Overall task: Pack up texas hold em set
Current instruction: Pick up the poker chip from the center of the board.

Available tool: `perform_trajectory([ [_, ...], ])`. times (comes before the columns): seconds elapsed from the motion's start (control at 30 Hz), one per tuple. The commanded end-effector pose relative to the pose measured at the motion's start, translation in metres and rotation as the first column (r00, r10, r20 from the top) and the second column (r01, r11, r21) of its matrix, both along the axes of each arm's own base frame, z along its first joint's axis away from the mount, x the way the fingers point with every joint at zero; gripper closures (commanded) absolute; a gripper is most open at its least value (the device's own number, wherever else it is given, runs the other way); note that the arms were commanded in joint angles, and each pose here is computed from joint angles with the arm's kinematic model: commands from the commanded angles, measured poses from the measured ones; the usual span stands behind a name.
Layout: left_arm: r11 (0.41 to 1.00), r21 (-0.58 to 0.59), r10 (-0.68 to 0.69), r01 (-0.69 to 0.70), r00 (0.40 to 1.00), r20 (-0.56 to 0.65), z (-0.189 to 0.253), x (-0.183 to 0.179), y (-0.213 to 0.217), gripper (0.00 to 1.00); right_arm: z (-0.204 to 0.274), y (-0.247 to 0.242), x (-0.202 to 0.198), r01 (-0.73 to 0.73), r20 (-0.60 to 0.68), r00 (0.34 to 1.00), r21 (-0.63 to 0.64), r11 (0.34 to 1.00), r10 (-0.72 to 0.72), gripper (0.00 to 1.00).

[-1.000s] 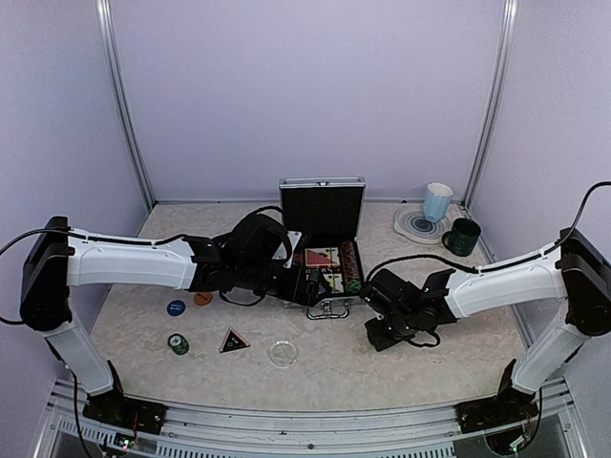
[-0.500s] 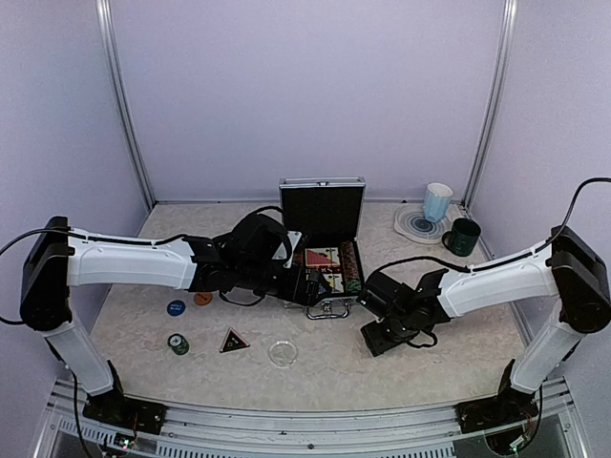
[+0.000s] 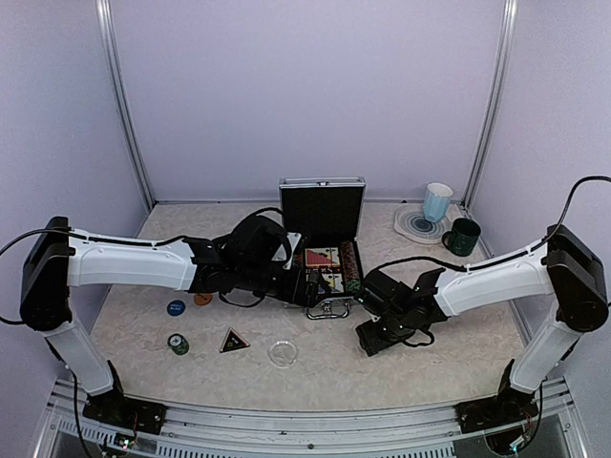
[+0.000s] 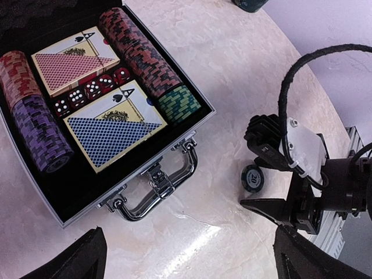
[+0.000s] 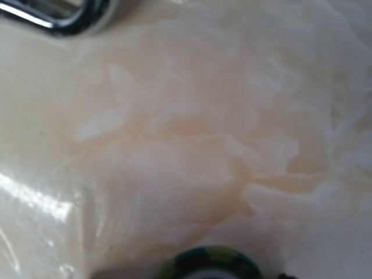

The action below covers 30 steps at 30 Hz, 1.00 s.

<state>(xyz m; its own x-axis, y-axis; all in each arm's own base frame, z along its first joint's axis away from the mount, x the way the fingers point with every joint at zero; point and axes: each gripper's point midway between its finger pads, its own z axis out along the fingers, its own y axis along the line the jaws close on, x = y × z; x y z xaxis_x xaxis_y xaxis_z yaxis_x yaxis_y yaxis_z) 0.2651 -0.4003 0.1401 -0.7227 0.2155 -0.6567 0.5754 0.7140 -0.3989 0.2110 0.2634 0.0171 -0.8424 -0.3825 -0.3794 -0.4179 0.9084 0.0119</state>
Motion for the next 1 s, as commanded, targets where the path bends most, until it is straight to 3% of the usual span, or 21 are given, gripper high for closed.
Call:
perform_trajectory([
  [0.0, 1.0, -0.026, 0.006, -0.005, 1.0, 0.02, 0.01, 0.0, 0.001, 0.01, -0.019, -0.004, -0.01, -0.01, -0.067, 0.998, -0.028, 1.0, 0.008, 0.34],
  [0.13, 1.0, -0.029, 0.005, -0.005, 1.0, 0.016, 0.009, 0.0, 0.001, 0.01, -0.02, -0.007, -0.012, 0.008, -0.066, 0.998, -0.02, 1.0, -0.01, 0.43],
  [0.33, 1.0, -0.026, 0.008, -0.007, 1.0, 0.017, 0.008, 0.0, 0.002, 0.01, -0.022, -0.01, -0.012, 0.007, -0.072, 0.997, -0.037, 0.999, -0.01, 0.46],
  [0.5, 1.0, -0.027, 0.002, -0.002, 1.0, 0.01, 0.006, 0.0, 0.0, 0.01, -0.018, -0.005, -0.011, -0.01, -0.059, 0.998, -0.029, 1.0, 0.009, 0.54],
  [0.97, 1.0, -0.029, 0.004, -0.003, 1.0, 0.013, 0.008, 0.0, 0.0, 0.01, 0.014, 0.01, 0.003, -0.025, 0.022, 0.999, 0.026, 0.999, 0.025, 0.56],
])
